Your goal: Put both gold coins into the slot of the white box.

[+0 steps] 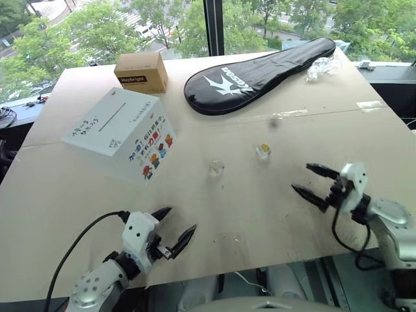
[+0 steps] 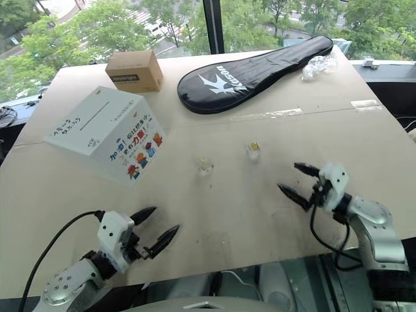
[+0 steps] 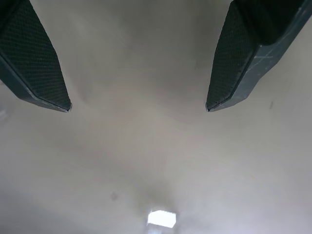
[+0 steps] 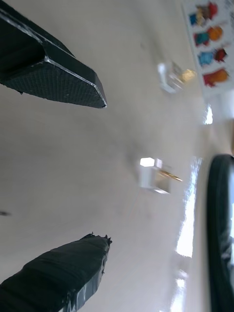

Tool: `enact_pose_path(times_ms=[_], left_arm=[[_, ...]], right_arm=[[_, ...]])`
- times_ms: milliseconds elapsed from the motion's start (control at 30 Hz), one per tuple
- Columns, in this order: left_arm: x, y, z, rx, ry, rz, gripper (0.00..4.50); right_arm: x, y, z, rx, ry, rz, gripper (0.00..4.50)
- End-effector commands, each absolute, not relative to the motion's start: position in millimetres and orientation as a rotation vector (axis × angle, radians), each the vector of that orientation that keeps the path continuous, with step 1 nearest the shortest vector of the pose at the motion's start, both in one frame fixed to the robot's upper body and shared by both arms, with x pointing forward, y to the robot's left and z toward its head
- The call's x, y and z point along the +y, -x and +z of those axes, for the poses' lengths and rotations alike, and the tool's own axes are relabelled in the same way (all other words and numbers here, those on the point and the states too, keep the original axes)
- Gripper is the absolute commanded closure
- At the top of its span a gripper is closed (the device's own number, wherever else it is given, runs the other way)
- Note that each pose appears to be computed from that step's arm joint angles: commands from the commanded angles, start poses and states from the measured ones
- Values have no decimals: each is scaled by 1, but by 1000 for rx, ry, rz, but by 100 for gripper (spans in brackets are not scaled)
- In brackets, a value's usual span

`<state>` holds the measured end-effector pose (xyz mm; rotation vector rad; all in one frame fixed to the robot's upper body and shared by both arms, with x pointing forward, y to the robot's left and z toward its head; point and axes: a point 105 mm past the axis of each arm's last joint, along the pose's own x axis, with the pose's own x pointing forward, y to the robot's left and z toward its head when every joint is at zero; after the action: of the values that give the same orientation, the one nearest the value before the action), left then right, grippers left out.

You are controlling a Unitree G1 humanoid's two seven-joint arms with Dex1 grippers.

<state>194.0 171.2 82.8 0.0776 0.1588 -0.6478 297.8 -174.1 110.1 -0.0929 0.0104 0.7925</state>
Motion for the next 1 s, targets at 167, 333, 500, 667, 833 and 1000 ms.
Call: enact_pose_path(times_ms=[167,333,500,667,833,1000], left_arm=[[138,-208,136,7,-52,-810,0],[134,-212,150,-32,-59,-831,0],[134,-212,146,-12,-88,-838,0],[134,-211,144,-9,-79,-835,0],[135,-211,143,-3,-74,-828,0],[138,-211,139,9,-78,-817,0]], right_arm=[[-131,-337,128,8,111,658,5],[-108,-344,128,32,49,659,5],[-102,-347,120,81,26,650,87],[-94,-349,118,88,6,671,281],[-87,-351,120,80,1,683,281],[-84,-352,121,75,-3,686,281]])
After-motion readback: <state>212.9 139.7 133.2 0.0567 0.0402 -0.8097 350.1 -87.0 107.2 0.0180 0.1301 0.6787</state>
